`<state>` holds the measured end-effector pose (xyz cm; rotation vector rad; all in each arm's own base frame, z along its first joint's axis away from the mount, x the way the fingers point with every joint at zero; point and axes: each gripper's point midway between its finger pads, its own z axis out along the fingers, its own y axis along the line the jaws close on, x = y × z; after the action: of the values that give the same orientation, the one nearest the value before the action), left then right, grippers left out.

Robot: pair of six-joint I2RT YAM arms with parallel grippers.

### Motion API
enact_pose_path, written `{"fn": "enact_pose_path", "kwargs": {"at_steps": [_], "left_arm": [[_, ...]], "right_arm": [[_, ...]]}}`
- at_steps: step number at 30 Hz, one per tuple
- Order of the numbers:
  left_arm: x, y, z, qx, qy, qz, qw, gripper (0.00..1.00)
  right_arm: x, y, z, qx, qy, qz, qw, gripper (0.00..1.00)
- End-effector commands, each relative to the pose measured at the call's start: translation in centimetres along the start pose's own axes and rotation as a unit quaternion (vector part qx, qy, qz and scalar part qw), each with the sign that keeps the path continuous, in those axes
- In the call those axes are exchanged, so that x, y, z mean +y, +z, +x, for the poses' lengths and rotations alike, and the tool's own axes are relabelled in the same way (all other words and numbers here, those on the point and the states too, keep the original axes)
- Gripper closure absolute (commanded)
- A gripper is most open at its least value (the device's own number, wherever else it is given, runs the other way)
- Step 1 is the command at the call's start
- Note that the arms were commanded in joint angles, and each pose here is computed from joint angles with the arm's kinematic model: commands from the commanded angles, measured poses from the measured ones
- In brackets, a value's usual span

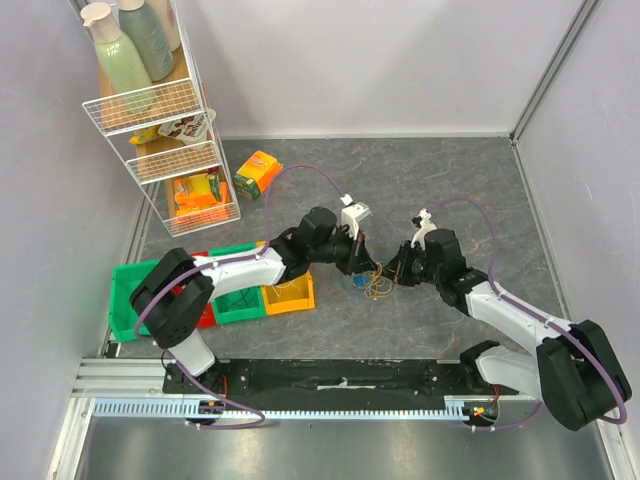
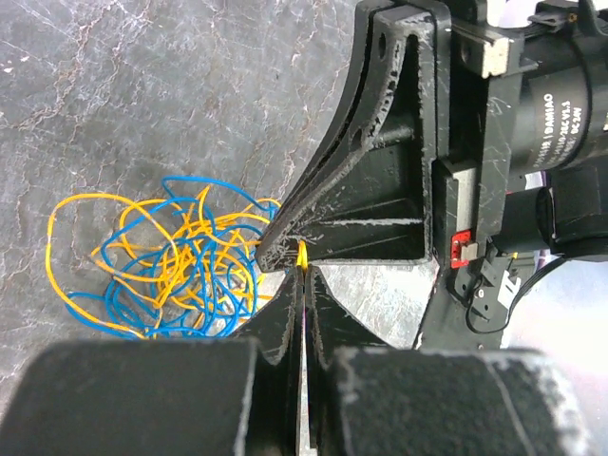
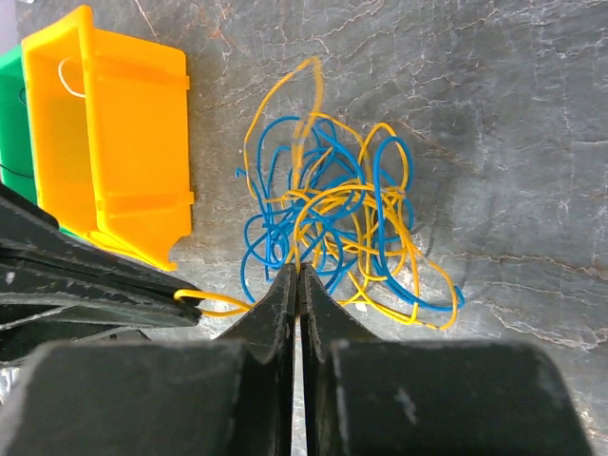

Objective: Untangle the cables

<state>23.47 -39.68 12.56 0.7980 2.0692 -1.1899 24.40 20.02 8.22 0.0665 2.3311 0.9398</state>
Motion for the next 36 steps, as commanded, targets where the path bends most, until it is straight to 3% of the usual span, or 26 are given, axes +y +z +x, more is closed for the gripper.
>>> {"fn": "enact_pose_path", "kwargs": {"at_steps": [1, 4, 6, 8, 12, 17, 20, 28, 33, 36], "left_arm": [[-1.5, -2.4, -4.2, -0.075, 0.020, -0.014, 0.997, 0.98], [-0.1, -6.5, -6.8, -0.142, 0.029, -0.113, 0.983, 0.98], [0.9, -10.2, -8.8, -0.196, 0.033, -0.185, 0.962, 0.98], [0.0, -13.9, -10.8, -0.239, 0.052, -0.211, 0.946, 0.98], [-2.4, -20.2, -13.4, -0.301, 0.078, -0.229, 0.922, 0.98], [-6.7, -25.0, -15.7, -0.352, 0.097, -0.186, 0.912, 0.98], [-8.6, -25.0, -16.6, -0.347, 0.097, -0.151, 0.921, 0.98], [-7.5, -24.3, -17.4, -0.345, 0.088, -0.177, 0.918, 0.98], [-3.6, -20.7, -14.4, -0.294, 0.061, -0.220, 0.928, 0.98], [0.5, -18.0, -10.0, -0.250, 0.007, -0.260, 0.933, 0.98]], "right_arm": [[0.9, -0.9, -2.4, -0.044, -0.021, 0.000, 0.999, 0.98], [-1.3, -3.3, -3.7, -0.067, -0.043, 0.095, 0.992, 1.00], [-2.9, -5.7, -5.2, -0.099, -0.060, 0.165, 0.980, 1.00], [-3.9, -8.3, -6.5, -0.131, -0.075, 0.215, 0.965, 1.00], [-5.2, -12.6, -8.1, -0.176, -0.085, 0.292, 0.936, 1.00], [-4.0, -15.7, -9.7, -0.239, -0.040, 0.292, 0.925, 1.00], [-2.1, -18.9, -12.0, -0.303, -0.032, 0.279, 0.911, 1.00], [0.3, -31.7, -17.1, -0.434, -0.032, 0.367, 0.822, 1.00], [4.1, -39.1, -19.6, -0.501, -0.040, 0.353, 0.790, 1.00], [5.9, -42.3, -20.7, -0.524, -0.050, 0.348, 0.776, 1.00]]}}
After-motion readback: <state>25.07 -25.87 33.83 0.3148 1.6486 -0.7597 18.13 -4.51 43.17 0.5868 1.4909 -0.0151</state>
